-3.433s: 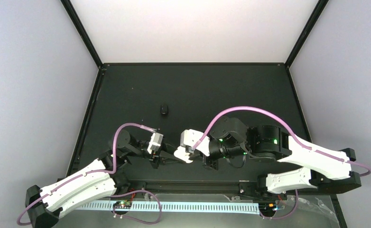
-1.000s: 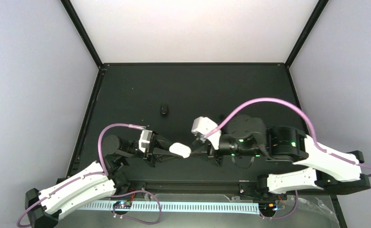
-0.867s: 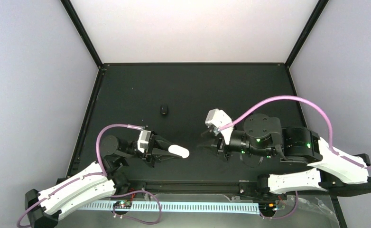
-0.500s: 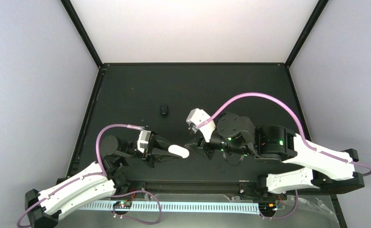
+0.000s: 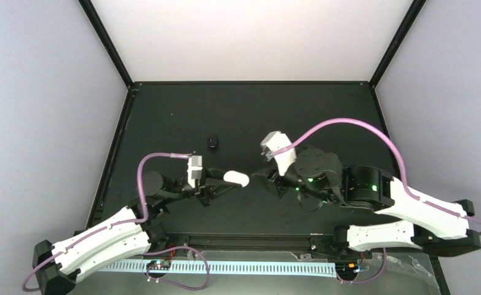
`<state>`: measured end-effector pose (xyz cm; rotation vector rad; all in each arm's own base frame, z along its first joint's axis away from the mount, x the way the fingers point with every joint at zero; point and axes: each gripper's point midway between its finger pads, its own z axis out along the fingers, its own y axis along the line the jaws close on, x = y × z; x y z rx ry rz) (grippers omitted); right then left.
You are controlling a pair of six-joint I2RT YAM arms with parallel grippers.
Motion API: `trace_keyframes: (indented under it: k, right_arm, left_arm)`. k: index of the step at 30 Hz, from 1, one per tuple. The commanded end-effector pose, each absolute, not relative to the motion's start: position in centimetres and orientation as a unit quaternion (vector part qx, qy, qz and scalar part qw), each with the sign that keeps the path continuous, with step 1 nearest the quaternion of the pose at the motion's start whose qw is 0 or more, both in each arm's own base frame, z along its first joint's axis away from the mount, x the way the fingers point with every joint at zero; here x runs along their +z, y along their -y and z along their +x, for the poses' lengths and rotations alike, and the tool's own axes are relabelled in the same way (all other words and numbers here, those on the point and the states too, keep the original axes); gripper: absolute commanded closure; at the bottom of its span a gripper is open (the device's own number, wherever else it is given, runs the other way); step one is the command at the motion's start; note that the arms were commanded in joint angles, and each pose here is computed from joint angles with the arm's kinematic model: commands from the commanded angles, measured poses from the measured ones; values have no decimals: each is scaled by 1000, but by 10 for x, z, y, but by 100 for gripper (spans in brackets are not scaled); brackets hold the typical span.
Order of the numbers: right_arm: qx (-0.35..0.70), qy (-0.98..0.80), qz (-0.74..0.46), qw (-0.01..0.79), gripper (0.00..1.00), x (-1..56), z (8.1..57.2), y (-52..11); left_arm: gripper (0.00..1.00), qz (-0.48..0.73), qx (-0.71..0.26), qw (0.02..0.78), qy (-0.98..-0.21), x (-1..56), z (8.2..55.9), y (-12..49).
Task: Insert the wireless bluetooth earbuds into the charging case
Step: Place the charging case at the center of the board.
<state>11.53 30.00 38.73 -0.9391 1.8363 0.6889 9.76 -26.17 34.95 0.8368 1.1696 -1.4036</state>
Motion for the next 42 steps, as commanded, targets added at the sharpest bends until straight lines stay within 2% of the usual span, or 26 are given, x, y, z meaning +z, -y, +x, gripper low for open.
trace_keyframes:
  k: [1,5,9,17,21,27,33,35,42]
  right_arm:
    - [234,-781,-233,530,53,388,165,-232]
    - [235,-801,-202,512,51,350,177,-217]
    - [221,-812,-197,502,50,324,179,-212]
    - [225,-823,-191,484,50,294,176,-210]
    - [227,-822,-183,489,50,293,175,-202]
    - [226,-819,-174,498,49,298,173,-191]
    - [219,-816,-176,505,49,305,173,-185]
    - [216,-815,-176,508,48,307,173,-183]
    - [209,-812,-170,517,47,314,173,-175]
  left_arm:
    - [98,231,-507,558,-615,323,176,268]
    - [98,177,-467,497,-710,281,238,288]
    - [99,125,-456,434,-767,243,303,306]
    - [98,16,-415,323,-851,144,419,330]
    - [98,-26,-387,309,-869,118,457,325]
    - [98,-51,-341,313,-885,93,479,318]
    - [98,-65,-309,288,-904,57,482,314]
    - [94,-67,-301,284,-908,51,481,312]
    - [68,-66,-285,270,-917,39,473,305]
